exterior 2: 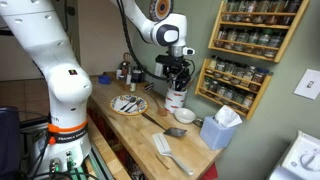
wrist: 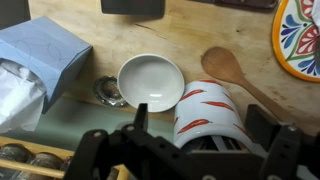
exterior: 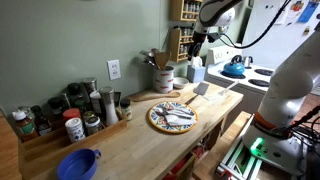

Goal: Move the dinner spoon from the paper towel to the white bowl

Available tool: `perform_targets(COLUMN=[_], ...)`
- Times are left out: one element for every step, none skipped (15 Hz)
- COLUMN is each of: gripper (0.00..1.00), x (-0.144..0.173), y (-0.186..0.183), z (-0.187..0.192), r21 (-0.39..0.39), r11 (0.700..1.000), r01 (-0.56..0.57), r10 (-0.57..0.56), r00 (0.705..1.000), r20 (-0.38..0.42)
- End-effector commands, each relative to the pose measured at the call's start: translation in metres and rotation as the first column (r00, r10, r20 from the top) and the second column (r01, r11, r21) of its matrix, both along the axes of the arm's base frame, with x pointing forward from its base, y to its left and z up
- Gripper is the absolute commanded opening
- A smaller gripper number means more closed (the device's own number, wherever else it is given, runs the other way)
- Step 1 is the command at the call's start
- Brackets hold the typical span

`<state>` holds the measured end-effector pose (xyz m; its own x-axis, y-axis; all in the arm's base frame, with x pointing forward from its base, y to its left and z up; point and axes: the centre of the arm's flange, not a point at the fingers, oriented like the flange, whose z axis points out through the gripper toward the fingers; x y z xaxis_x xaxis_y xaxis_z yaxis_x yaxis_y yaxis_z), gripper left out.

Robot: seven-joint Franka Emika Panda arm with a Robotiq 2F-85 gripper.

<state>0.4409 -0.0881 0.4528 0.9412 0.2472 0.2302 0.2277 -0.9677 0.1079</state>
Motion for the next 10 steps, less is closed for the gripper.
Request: perform_targets(gripper=[1.00, 1.00, 1.00, 1.00, 1.00, 1.00, 1.00, 1.00, 1.00, 1.00], x=[0.000, 0.000, 0.000, 0.000, 0.000, 0.000, 0.000, 0.000, 0.000, 0.002], y=[0.000, 0.000, 0.000, 0.000, 0.000, 0.000, 0.000, 0.000, 0.008, 0.024], z=[0.000, 0.000, 0.000, 0.000, 0.000, 0.000, 0.000, 0.000, 0.002, 0.003], r21=[0.000, 0.000, 0.000, 0.000, 0.000, 0.000, 0.000, 0.000, -0.007, -0.030], r11=[1.000, 1.000, 1.000, 1.000, 1.000, 1.000, 1.000, 1.000, 1.000, 0.997], r01=[0.000, 0.000, 0.000, 0.000, 0.000, 0.000, 0.000, 0.000, -0.029, -0.066], r10=[0.000, 0.000, 0.000, 0.000, 0.000, 0.000, 0.000, 0.000, 0.029, 0.067], r00=[1.000, 1.000, 1.000, 1.000, 1.000, 1.000, 1.000, 1.000, 0.999, 0.998], r20=[0.000, 0.000, 0.000, 0.000, 0.000, 0.000, 0.000, 0.000, 0.027, 0.020])
